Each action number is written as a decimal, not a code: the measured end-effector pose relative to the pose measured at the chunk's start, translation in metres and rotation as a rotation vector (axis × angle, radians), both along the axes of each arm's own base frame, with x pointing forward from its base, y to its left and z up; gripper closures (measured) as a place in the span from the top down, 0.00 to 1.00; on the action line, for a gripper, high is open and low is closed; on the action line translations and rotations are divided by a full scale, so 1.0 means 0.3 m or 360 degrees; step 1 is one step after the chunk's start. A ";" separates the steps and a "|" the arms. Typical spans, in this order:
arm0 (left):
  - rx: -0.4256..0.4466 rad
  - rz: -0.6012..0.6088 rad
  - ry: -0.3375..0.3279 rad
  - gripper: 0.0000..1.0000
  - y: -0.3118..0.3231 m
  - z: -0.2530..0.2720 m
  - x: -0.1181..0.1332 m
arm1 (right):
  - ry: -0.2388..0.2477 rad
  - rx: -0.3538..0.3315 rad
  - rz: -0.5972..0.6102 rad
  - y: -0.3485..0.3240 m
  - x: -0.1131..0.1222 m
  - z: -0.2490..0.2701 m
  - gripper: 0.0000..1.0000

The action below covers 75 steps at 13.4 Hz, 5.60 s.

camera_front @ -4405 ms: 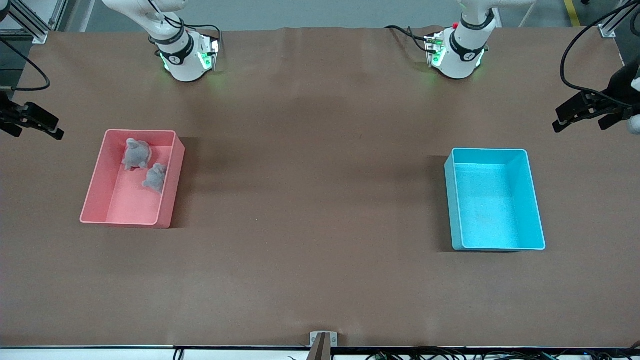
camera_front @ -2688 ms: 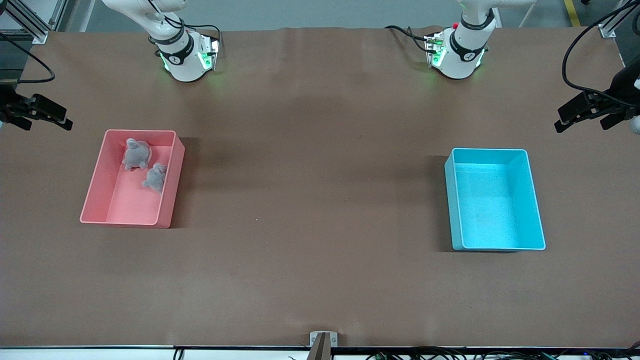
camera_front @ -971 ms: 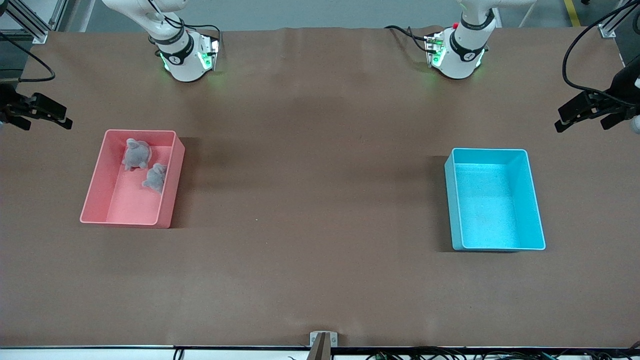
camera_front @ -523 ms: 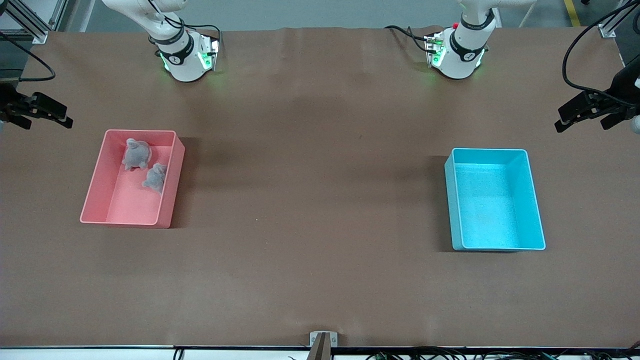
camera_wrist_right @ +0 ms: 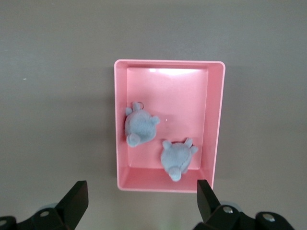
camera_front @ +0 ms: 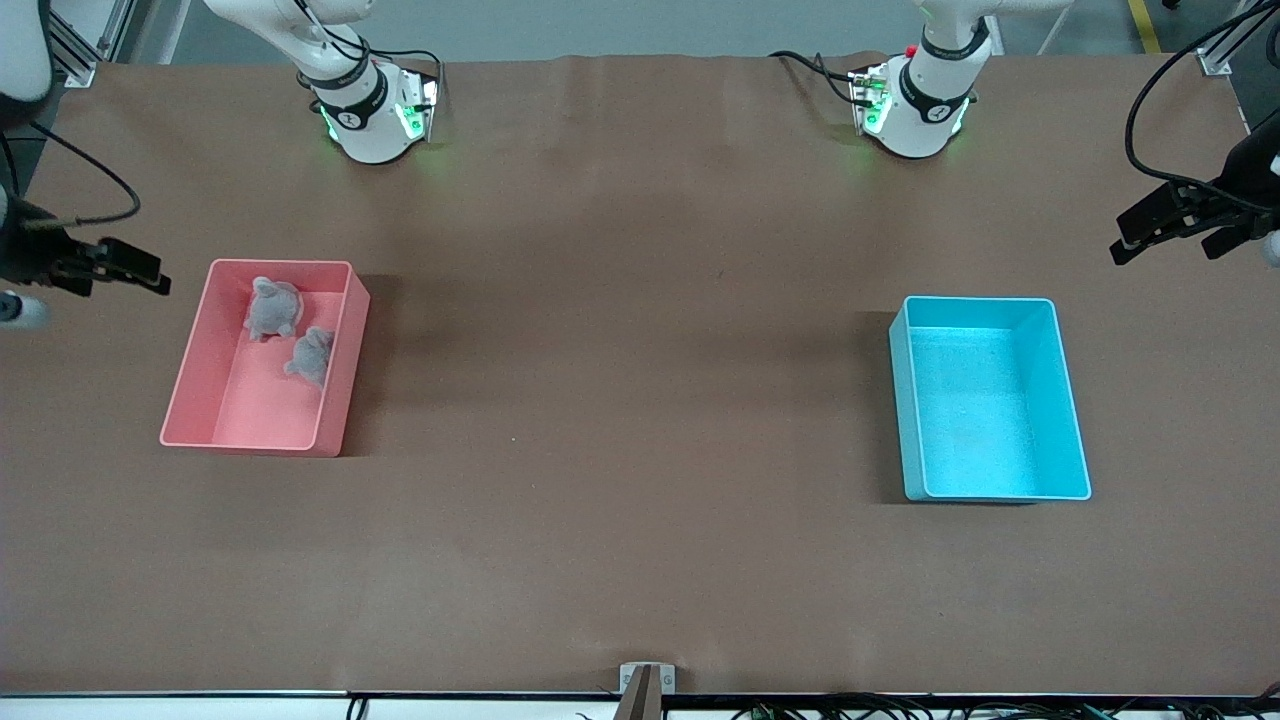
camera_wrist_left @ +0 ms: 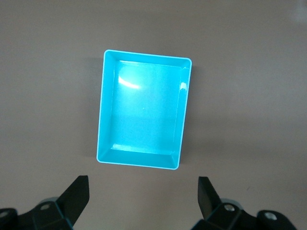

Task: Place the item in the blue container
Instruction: 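Reach the right gripper down into the pink box toward a grey plush toy, then close the right gripper on the grey plush toy, then carry the toy to the table middle and open the right gripper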

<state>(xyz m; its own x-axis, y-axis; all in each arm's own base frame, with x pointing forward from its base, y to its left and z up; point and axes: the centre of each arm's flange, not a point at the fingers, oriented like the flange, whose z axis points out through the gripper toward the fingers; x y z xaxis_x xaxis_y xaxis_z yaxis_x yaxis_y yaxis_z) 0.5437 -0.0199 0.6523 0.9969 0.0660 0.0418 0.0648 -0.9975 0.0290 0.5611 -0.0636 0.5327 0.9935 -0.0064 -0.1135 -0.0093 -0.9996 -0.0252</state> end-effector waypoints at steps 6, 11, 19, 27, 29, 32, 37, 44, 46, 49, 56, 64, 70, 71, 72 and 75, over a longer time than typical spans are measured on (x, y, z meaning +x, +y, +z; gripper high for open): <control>0.0000 0.0000 -0.0001 1.00 0.000 0.001 0.000 | 0.0088 -0.0012 -0.0112 -0.012 0.046 -0.259 1.00; 0.0000 0.0001 -0.0001 1.00 0.001 0.001 0.000 | 0.0081 -0.0004 -0.0356 -0.045 -0.031 -0.517 1.00; 0.0000 0.0002 -0.0001 1.00 0.002 0.001 0.000 | 0.0202 0.0119 -0.1021 -0.043 -0.097 -0.754 1.00; 0.0000 0.0002 -0.0001 1.00 0.003 0.001 0.000 | 0.0370 0.0194 -0.1255 -0.072 -0.122 -0.978 0.98; 0.0000 0.0002 -0.0001 1.00 0.002 0.001 0.000 | 0.0399 0.0217 -0.1289 -0.068 -0.129 -1.005 0.99; 0.0000 0.0002 -0.0001 1.00 0.003 0.001 0.000 | 0.0428 0.0238 -0.1321 -0.064 -0.138 -1.031 1.00; 0.0000 0.0002 -0.0001 1.00 0.003 0.001 0.000 | 0.0439 0.0231 -0.1334 -0.066 -0.146 -1.052 1.00; 0.0000 0.0002 -0.0001 1.00 0.003 0.001 0.000 | 0.0429 0.0217 -0.1349 -0.072 -0.149 -1.087 0.97; 0.0000 0.0002 -0.0001 1.00 0.003 0.001 0.000 | 0.0429 0.0217 -0.1350 -0.072 -0.149 -1.087 0.91; 0.0000 0.0002 -0.0001 1.00 0.003 0.001 0.000 | 0.0433 0.0218 -0.1348 -0.069 -0.150 -1.088 0.71; 0.0000 0.0002 -0.0001 1.00 0.003 0.001 0.000 | 0.0440 0.0223 -0.1341 -0.067 -0.144 -1.079 0.18; 0.0000 0.0003 -0.0001 1.00 0.003 0.001 0.000 | 0.0544 0.0044 -0.1234 0.029 0.106 -0.552 0.13; 0.0000 0.0003 -0.0001 1.00 0.004 0.001 0.000 | 0.0459 -0.0047 -0.1404 0.578 0.150 -0.417 0.13; 0.0000 0.0003 -0.0001 1.00 0.004 0.001 0.000 | 0.0419 -0.0045 -0.1440 0.682 0.146 -0.418 0.13; 0.0000 0.0003 -0.0001 1.00 0.004 0.001 0.000 | 0.0363 -0.0037 -0.1477 0.798 0.135 -0.423 0.13; 0.0000 0.0002 -0.0001 1.00 0.003 0.001 0.000 | 0.0197 0.0012 -0.1566 1.167 0.058 -0.454 0.13</control>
<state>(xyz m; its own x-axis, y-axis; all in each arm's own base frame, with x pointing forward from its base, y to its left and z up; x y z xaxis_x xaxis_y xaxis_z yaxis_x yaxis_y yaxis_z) 0.5437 -0.0190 0.6526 0.9968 0.0674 0.0423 0.0662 -0.9974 0.0291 0.5784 0.2865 0.3966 0.5267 -0.8211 -0.2198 -0.8383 -0.5446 0.0257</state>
